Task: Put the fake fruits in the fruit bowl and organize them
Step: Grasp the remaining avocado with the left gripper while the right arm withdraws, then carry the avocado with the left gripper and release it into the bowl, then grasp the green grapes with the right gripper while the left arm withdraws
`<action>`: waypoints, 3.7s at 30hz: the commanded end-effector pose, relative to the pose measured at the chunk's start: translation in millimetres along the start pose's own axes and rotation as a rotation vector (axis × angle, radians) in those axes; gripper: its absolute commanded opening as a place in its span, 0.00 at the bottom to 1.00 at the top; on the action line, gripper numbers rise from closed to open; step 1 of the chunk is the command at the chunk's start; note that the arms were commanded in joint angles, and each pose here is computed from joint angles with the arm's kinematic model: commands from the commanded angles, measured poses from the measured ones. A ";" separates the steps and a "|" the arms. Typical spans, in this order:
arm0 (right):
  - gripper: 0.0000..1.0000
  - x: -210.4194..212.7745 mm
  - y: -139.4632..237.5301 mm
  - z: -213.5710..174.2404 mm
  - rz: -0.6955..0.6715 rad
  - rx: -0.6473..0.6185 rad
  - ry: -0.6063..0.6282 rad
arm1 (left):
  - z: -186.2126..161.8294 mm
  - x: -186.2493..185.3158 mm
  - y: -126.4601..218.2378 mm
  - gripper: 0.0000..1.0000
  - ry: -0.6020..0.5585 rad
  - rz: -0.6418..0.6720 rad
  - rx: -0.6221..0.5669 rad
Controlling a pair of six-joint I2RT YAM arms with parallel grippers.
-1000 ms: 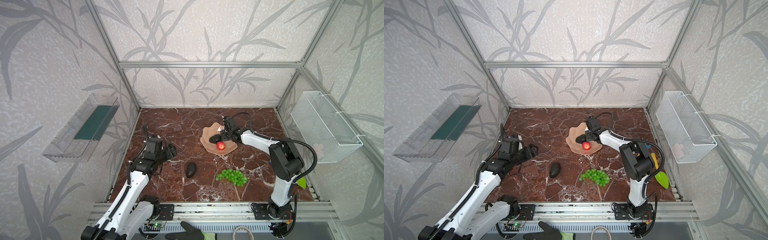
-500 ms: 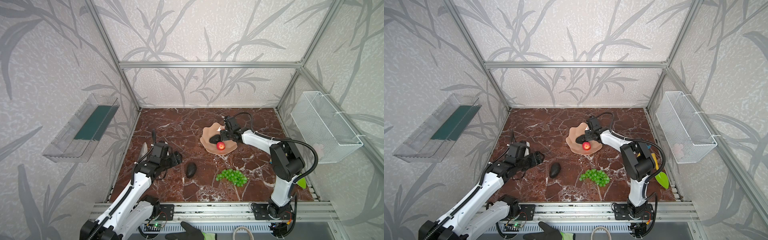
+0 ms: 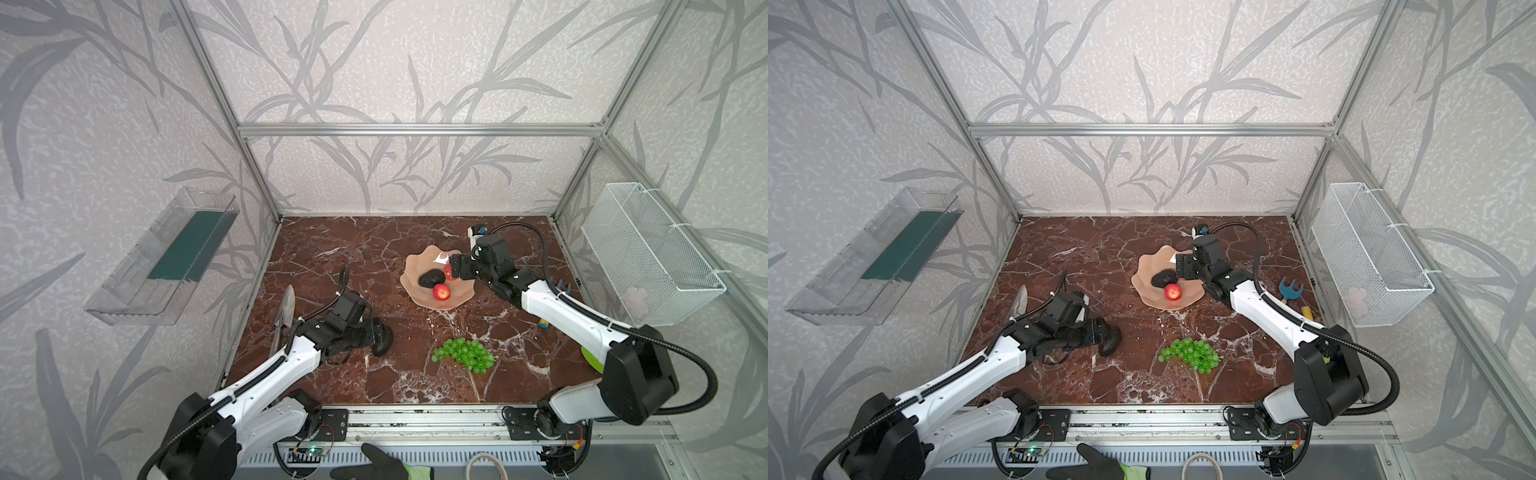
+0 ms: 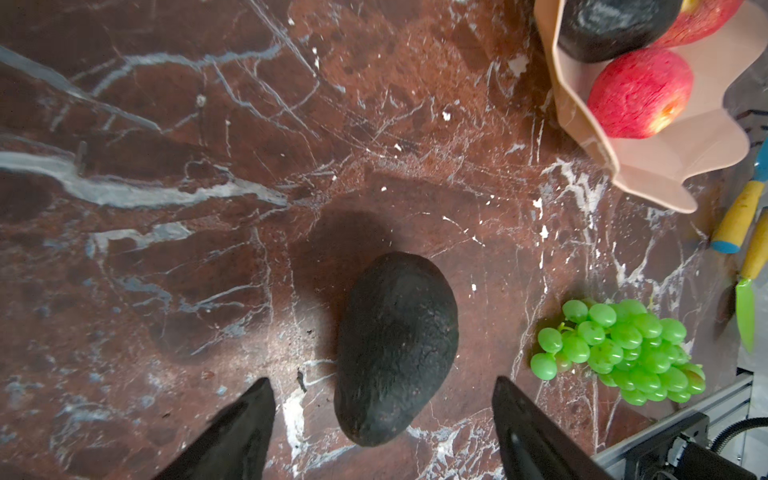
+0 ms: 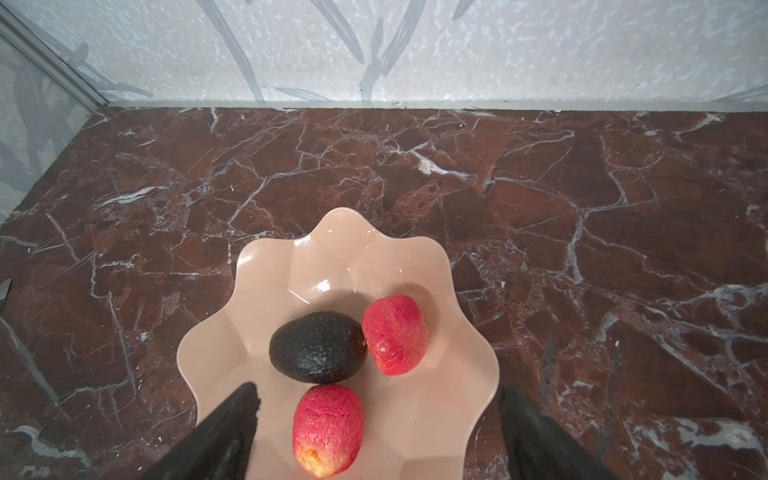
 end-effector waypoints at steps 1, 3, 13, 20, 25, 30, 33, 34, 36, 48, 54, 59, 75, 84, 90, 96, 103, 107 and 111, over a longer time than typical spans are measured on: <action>0.93 -4.5 9.9 -3.7 0.021 -0.013 -0.008 | 1.1 -4.0 -12.7 0.83 -0.011 0.017 0.017; 0.95 -7.0 14.8 -6.8 0.030 -0.021 -0.002 | 0.3 -7.3 -22.3 0.83 -0.019 0.012 0.064; 0.95 -14.0 24.1 -11.8 0.006 -0.027 0.003 | 6.3 -14.8 -31.0 0.56 -0.043 0.038 0.095; 0.95 -17.2 16.9 -20.0 -0.001 -0.005 -0.006 | 38.3 -37.9 -4.3 0.50 -0.102 -0.026 -0.005; 0.95 -20.3 22.1 -22.1 -0.005 -0.014 0.000 | 75.8 -63.0 2.1 0.50 -0.180 -0.064 -0.066; 0.96 -26.3 35.7 -22.2 -0.029 -0.034 0.010 | 115.0 -92.2 -6.9 0.50 -0.232 -0.119 -0.090; 0.96 -30.8 44.7 -22.7 -0.037 -0.047 0.011 | 131.0 -105.3 -20.7 0.50 -0.255 -0.133 -0.078; 0.96 -31.7 47.4 -22.9 -0.037 -0.050 0.010 | 134.8 -109.0 -25.7 0.50 -0.260 -0.138 -0.072; 0.96 -33.8 52.0 -23.1 -0.038 -0.055 0.008 | 141.7 -115.8 -38.2 0.50 -0.265 -0.148 -0.054; 0.96 -38.2 57.3 -25.1 -0.038 -0.056 0.016 | 157.6 -134.7 -91.7 0.51 -0.264 -0.120 -0.003; 0.96 -39.4 56.3 -25.1 -0.039 -0.054 0.021 | 158.1 -133.1 -104.4 0.56 -0.249 -0.096 0.021; 0.96 -39.8 56.0 -25.2 -0.038 -0.054 0.018 | 158.0 -131.8 -105.8 0.65 -0.231 -0.090 0.016; 0.95 -39.2 55.4 -33.2 -0.017 0.009 0.045 | 170.7 -133.4 -69.0 0.70 -0.232 -0.077 -0.099; 0.95 -34.9 65.4 -98.3 0.068 0.252 0.129 | 182.3 -102.0 33.1 0.79 -0.225 0.030 -0.495; 0.95 -32.6 84.2 -148.1 0.139 0.329 0.111 | 162.4 -58.2 89.5 0.89 -0.205 0.142 -0.700; 0.95 -38.1 92.2 -186.6 0.114 0.359 0.090 | 141.8 -17.8 109.4 0.90 -0.102 0.185 -0.751; 0.95 -43.2 86.8 -206.5 0.079 0.338 0.098 | 132.8 -8.5 112.2 0.91 -0.087 0.190 -0.742; 0.94 -44.9 81.5 -212.2 0.075 0.329 0.097 | 131.2 -7.4 111.5 0.90 -0.085 0.191 -0.737; 0.91 -45.0 75.7 -216.8 0.076 0.325 0.088 | 130.7 -7.0 109.8 0.90 -0.083 0.185 -0.731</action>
Point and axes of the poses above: each gripper's point midway between its finger pads, its own y axis back along the fingers, its own x axis along the line the jaws close on, z = x × y, the point moved 8 cm from there along y, back along the fingers, and after that the axes turned 13 degrees about -y, right-handed, at the moved point
